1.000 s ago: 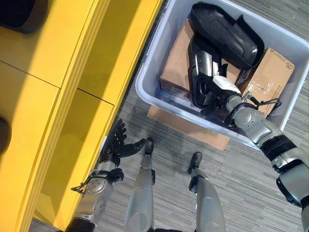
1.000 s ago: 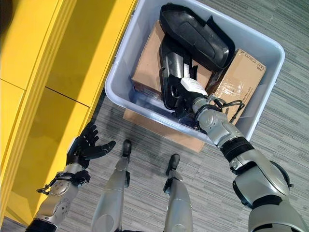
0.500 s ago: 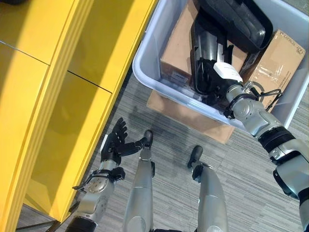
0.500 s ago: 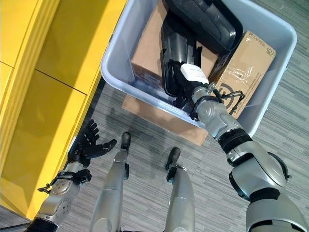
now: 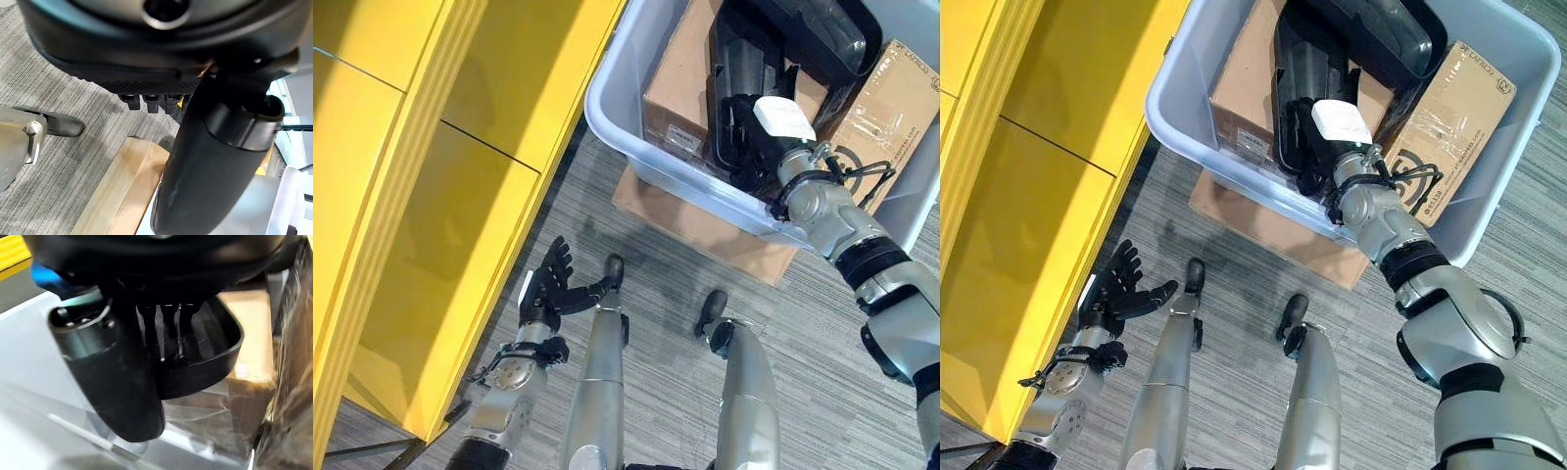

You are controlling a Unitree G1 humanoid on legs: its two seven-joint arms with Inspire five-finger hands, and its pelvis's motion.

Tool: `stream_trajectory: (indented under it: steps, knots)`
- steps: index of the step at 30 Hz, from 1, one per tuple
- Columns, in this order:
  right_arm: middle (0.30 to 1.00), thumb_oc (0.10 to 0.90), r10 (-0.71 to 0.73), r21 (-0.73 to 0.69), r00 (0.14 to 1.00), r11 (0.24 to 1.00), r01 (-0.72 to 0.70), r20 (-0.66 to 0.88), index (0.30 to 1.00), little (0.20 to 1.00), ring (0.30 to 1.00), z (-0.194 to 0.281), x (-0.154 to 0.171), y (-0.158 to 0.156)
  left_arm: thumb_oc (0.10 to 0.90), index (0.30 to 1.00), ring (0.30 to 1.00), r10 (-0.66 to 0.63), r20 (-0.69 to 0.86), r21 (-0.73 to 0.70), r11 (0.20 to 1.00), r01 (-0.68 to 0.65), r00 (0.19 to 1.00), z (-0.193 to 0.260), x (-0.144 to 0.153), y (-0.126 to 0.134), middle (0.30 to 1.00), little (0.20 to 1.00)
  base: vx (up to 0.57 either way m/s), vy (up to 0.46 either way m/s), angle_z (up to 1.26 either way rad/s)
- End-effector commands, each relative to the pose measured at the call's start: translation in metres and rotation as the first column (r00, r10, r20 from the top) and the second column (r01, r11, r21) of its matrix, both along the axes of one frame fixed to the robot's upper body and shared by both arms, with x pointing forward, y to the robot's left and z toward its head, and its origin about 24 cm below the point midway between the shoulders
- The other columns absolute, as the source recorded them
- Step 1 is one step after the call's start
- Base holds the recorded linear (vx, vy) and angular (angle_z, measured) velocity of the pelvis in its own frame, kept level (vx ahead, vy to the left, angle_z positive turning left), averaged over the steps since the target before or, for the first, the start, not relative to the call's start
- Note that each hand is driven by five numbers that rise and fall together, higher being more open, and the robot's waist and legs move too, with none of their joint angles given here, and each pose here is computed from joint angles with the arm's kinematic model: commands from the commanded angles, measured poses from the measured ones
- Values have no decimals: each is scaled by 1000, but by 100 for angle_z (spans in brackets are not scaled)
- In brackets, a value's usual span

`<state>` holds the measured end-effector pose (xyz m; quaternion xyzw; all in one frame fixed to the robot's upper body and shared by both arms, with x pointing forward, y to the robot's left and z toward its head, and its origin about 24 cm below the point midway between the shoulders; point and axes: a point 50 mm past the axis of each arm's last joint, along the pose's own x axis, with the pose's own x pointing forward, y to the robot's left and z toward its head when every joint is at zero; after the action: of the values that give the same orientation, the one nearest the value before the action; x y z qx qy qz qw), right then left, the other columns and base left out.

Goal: Move parts from the plastic box to the shelf.

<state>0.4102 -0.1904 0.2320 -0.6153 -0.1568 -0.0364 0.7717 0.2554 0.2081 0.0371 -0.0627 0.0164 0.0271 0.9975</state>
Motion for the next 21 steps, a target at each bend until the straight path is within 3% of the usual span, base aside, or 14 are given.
stream_trajectory:
  steps: [1,21]
  knots:
    - [300,400,-71,-100,984,994,55,-166,300,300,300,-29,-1,-22,900,1000,1000,-28,176,-18,999,31,984,31,4,-8,1000,1000,0,0,0]
    - [300,400,72,19,997,997,-71,-30,300,300,300,-1,-10,2,900,1000,1000,-37,128,-4,999,38,991,23,9,-4,1000,1000,-13,-8,9]
